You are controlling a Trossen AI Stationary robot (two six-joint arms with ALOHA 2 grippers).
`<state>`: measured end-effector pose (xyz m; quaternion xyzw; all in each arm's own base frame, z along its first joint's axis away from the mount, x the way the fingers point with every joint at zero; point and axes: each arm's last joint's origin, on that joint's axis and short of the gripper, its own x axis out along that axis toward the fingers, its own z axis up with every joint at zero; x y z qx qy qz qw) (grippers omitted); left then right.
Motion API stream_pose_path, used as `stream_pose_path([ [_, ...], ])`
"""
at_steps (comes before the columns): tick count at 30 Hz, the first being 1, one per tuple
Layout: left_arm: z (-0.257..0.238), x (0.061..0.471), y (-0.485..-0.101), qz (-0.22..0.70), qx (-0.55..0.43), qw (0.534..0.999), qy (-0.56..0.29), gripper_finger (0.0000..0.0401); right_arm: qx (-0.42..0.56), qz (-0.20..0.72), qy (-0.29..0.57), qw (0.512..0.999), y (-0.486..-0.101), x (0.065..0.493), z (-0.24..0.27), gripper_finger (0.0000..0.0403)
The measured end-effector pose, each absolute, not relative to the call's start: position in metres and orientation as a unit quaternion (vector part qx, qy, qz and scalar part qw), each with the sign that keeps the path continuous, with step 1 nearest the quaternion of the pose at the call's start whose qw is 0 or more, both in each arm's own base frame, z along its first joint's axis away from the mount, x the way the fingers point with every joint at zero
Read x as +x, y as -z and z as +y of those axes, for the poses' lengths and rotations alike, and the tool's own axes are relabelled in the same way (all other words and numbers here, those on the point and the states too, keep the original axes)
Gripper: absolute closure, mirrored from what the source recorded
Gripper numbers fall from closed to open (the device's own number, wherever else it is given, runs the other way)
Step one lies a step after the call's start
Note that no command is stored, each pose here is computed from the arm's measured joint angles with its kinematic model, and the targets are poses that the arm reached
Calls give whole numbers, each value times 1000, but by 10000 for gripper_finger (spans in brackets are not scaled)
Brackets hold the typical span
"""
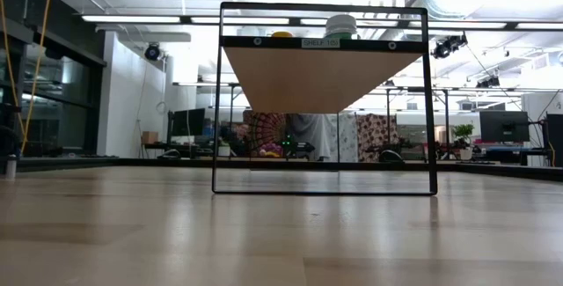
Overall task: Pick and place medicine bottles onto shelf by color
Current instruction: Put the right light green pill bottle on the shelf
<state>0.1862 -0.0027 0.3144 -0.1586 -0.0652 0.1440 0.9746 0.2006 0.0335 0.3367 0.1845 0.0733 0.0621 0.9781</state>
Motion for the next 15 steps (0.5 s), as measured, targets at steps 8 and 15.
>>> stream_pose_path([
  [8, -3, 186, -315, -65, -159, 975, -144, 395, 292, 185, -49, 937, -347, 190, 39, 335],
  [15, -3, 186, -315, -65, -159, 975, -144, 395, 376, 427, -46, 821, -341, 160, 74, 208],
])
